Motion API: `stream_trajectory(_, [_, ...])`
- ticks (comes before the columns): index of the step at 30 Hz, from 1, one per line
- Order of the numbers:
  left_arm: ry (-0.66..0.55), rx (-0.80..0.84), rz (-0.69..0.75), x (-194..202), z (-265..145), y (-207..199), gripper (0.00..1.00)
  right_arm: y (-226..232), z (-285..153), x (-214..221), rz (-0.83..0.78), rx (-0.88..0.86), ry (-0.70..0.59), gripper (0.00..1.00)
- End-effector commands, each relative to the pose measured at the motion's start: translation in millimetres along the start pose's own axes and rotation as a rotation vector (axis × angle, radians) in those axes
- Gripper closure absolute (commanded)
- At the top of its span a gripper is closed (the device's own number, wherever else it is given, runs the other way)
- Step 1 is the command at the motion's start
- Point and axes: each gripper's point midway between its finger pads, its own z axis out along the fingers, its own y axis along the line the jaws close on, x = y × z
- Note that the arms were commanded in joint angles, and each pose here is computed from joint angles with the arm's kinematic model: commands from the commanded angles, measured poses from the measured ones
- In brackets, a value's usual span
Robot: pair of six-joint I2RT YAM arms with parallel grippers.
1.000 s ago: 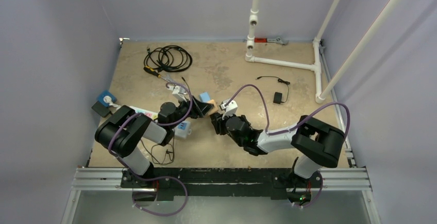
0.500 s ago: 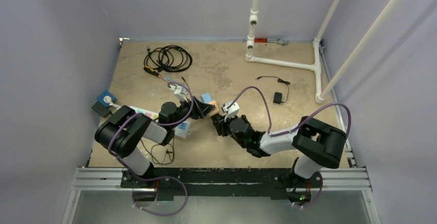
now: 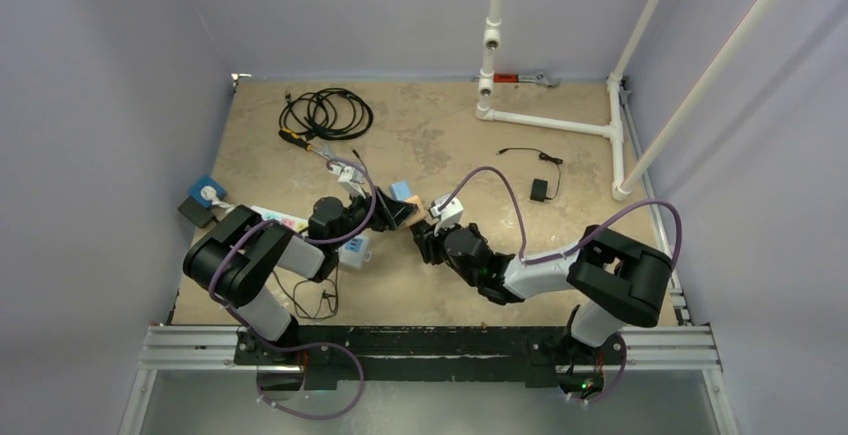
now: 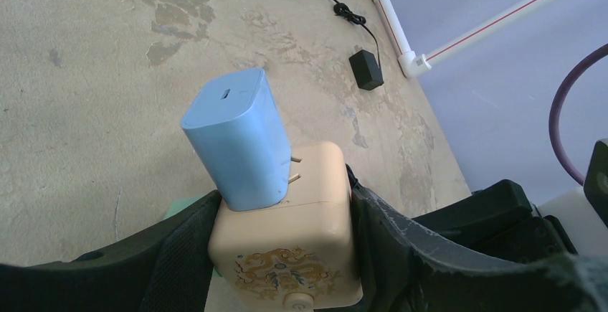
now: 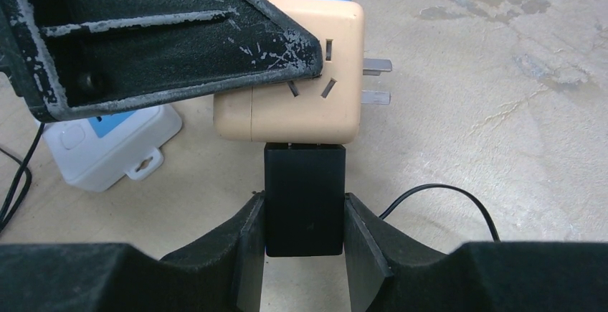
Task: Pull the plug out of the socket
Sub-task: Remove the plug from the socket.
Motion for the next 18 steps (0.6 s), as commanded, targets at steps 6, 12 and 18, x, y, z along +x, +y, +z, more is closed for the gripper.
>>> stream_trajectory(6, [0.024, -0.061, 0.008, 7.6, -0.2, 12.7, 1.00, 15.0, 4.5, -9.8, 0.198, 0.049, 0.034, 1.00])
stream_trajectory(12, [0.023, -0.065, 0.007, 7.5, 0.0, 13.6, 1.00, 13.5, 6.9, -10.2, 0.232, 0.085, 0.050, 1.00])
stream_trajectory(18, [0.032, -0.063, 0.005, 9.5, 1.8, 14.3, 1.00, 17.6, 4.7, -12.3, 0.179, 0.033, 0.034, 1.00])
